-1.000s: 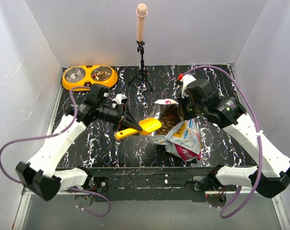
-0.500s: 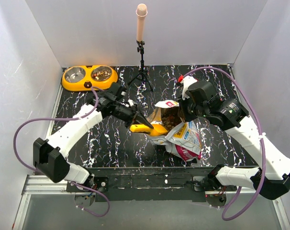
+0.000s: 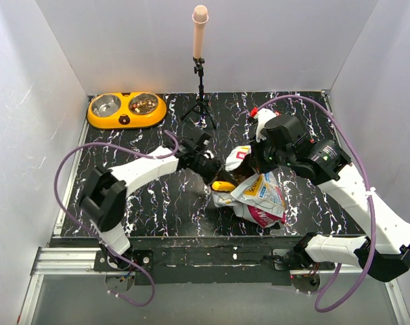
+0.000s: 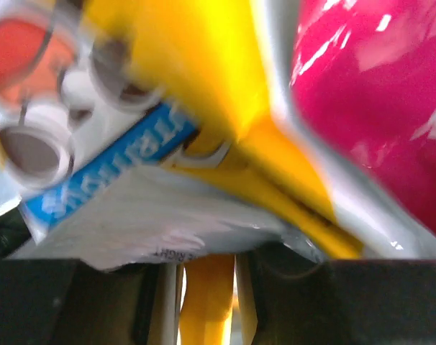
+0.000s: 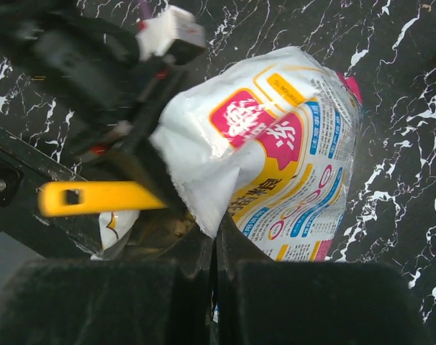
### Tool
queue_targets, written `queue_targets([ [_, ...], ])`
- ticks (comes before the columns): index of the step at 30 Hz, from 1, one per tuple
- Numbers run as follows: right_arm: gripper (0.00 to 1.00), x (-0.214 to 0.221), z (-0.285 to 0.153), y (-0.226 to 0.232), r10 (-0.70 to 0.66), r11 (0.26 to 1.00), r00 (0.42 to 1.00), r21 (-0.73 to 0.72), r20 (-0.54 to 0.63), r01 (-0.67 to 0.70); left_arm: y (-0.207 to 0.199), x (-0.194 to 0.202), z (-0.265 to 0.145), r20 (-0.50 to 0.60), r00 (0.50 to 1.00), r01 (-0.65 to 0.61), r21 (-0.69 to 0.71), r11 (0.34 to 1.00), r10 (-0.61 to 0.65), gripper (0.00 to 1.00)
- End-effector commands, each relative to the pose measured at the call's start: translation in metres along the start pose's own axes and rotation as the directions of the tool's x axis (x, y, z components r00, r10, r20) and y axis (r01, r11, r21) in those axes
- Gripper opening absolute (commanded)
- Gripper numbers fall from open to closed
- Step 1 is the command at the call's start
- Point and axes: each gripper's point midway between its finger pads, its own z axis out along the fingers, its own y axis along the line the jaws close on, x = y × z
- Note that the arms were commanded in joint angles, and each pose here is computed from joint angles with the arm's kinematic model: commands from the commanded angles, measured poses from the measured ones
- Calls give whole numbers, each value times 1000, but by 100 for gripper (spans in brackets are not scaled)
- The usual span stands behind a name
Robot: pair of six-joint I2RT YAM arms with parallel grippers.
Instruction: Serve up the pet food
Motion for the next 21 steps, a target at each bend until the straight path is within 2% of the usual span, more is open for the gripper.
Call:
queue_targets([
  [1,1,-89,-44,29,62,991,938,-136,340,-16,-8,-86,65,196,978,-84,50,995,73,0],
  [4,1,-87,-47,27,57,991,937,-131,345,-12,-21,-93,90,158,972,-197,144,970,174,0],
  [8,1,-81,-49,25,54,992,939,-124,341,-12,-24,-95,93,167,944,-319,251,914,284,0],
  [12,1,-75,-51,11,42,998,934,-67,354,-19,-56,-61,61,242,863,-504,412,759,442,0],
  [15,1,-70,-53,5,36,999,930,-44,367,-21,-68,-31,40,261,770,-634,411,655,582,0],
  [18,1,-67,-53,1,30,999,928,-26,371,-21,-72,-9,29,240,710,-691,417,590,662,0],
  [21,1,-71,-55,-3,17,1000,922,-3,386,-18,-73,7,18,230,682,-709,440,551,694,0],
])
